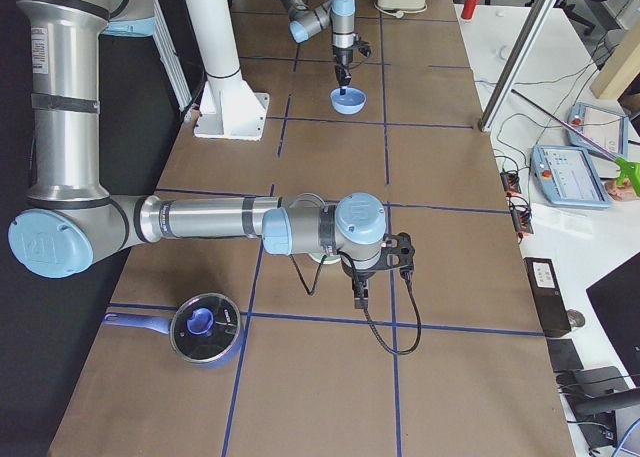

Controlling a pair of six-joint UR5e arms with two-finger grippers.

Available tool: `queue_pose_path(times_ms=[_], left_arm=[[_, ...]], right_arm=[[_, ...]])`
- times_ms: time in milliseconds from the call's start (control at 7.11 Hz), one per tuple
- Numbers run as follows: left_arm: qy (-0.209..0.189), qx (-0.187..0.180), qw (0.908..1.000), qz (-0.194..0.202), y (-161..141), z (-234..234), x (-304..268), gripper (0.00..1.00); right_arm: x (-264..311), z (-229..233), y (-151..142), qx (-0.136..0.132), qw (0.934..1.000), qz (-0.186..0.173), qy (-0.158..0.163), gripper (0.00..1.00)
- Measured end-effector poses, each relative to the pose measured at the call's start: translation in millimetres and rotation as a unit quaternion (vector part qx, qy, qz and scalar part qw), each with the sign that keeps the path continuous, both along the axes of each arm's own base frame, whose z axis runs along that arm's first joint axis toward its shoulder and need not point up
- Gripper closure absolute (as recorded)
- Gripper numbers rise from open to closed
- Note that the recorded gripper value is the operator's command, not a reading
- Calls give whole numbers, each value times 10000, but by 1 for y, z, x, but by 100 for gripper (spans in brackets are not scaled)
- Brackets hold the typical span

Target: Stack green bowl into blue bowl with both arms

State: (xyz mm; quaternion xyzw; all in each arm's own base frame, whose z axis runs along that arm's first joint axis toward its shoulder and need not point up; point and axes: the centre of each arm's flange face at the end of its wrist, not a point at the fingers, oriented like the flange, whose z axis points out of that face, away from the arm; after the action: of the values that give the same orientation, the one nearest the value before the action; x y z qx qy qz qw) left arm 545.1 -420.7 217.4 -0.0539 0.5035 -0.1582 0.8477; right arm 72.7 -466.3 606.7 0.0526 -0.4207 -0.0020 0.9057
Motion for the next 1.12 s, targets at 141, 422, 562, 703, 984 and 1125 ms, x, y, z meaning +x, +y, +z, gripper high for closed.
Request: queue_pose_path(times_ms=[141,422,562,703,984,1125], left_arm=[[-36,22,10000,14,4,1,9,37],[-88,27,10000,26,5,7,15,0],[-75,82,9999,42,4,9,14,0],[-32,244,9997,84,2,9,10,0],[6,259,9996,100,-31,6,-26,0],[-8,105,9998,139,-52,6,-60,0]], right_arm=[[0,0,1,-1,10000,-4,-19,0],[-2,-3,0,8,9999,-17,-146,0],[-4,-6,-1,28,9996,-32,-294,0],[-5,-8,-1,38,9992,-46,-384,0],[-6,-9,1,-18,9990,19,-442,0],[-12,-12,3,-89,9987,169,-480,0]])
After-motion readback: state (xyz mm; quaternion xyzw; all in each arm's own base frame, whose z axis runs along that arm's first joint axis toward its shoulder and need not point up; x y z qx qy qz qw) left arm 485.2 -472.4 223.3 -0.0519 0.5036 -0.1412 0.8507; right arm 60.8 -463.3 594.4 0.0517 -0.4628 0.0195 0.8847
